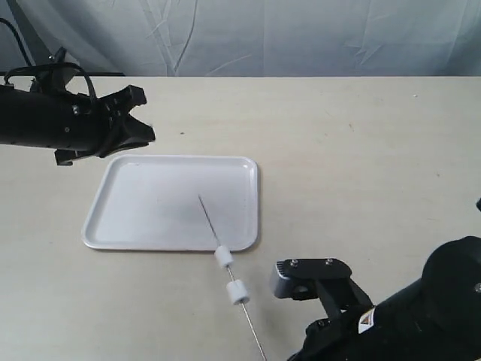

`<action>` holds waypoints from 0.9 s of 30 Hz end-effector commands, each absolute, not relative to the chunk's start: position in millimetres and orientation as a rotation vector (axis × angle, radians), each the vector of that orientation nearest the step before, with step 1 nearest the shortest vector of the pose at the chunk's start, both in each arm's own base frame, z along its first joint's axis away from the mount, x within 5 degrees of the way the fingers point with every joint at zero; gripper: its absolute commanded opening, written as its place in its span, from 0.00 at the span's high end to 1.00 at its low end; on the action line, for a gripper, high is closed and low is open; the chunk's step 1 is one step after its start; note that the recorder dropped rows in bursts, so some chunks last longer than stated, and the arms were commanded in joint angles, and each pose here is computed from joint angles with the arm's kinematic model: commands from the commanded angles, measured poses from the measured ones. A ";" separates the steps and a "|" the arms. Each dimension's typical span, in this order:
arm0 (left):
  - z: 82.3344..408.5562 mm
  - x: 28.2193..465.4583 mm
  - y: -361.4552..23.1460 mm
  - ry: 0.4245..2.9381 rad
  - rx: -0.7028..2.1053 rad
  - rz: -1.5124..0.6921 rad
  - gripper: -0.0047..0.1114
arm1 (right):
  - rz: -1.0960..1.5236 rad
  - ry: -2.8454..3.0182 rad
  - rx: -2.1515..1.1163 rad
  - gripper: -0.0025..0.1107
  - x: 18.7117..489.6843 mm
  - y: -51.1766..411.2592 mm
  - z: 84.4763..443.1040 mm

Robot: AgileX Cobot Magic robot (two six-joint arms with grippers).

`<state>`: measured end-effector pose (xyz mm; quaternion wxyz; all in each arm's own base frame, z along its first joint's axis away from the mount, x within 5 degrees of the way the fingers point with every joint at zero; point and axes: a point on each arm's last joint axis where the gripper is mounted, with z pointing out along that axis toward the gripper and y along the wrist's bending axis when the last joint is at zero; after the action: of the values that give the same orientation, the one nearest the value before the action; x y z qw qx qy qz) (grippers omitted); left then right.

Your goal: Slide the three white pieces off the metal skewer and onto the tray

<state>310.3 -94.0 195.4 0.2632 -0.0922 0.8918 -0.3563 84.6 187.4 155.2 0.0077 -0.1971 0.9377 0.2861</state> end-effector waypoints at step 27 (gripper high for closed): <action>131.2 299.5 -122.4 2.673 0.055 -1.128 0.66 | 0.841 2.684 -0.269 0.98 135.9 222.2 166.8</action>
<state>301.8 -115.6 117.7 0.1145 0.0002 0.9317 -0.3447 131.1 220.4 169.7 0.1458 -0.1180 0.9361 0.2974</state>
